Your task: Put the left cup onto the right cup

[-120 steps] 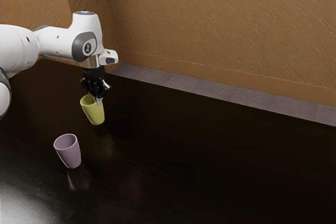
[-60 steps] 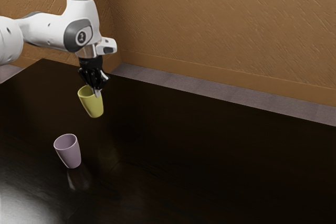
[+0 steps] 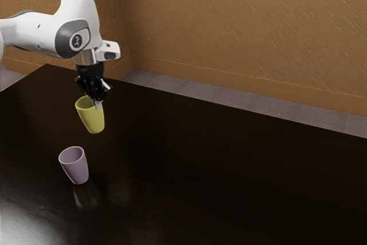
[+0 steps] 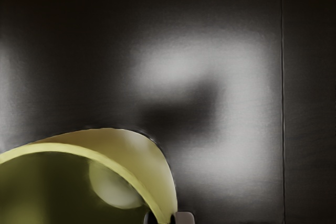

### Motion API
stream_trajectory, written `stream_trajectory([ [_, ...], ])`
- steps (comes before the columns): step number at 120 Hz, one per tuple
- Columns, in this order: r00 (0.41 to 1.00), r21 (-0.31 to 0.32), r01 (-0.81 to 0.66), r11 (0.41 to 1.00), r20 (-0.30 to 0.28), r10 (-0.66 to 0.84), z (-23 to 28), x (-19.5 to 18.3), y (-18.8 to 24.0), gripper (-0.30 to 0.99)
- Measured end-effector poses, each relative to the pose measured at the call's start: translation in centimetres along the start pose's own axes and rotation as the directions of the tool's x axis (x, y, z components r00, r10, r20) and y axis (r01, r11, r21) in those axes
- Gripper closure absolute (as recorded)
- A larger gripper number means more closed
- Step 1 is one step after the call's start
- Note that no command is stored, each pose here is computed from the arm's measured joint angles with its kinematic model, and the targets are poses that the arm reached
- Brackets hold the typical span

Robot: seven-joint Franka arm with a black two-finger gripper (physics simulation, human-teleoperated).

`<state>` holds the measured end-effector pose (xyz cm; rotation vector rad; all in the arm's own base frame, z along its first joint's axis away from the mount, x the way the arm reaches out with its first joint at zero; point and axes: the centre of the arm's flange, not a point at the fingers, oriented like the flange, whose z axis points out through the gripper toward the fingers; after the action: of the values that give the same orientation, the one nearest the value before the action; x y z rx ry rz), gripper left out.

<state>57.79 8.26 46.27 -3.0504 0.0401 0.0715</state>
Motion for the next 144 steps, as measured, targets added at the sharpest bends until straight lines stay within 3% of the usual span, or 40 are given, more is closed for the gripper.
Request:
stream_trajectory([
  [65,0.998,0.013,0.051,0.999,0.023,-0.051,-0.3,-4.3,0.0,0.79],
  [144,0.993,0.015,0.104,0.994,0.057,-0.105,1.0,-6.5,-0.2,0.79],
])
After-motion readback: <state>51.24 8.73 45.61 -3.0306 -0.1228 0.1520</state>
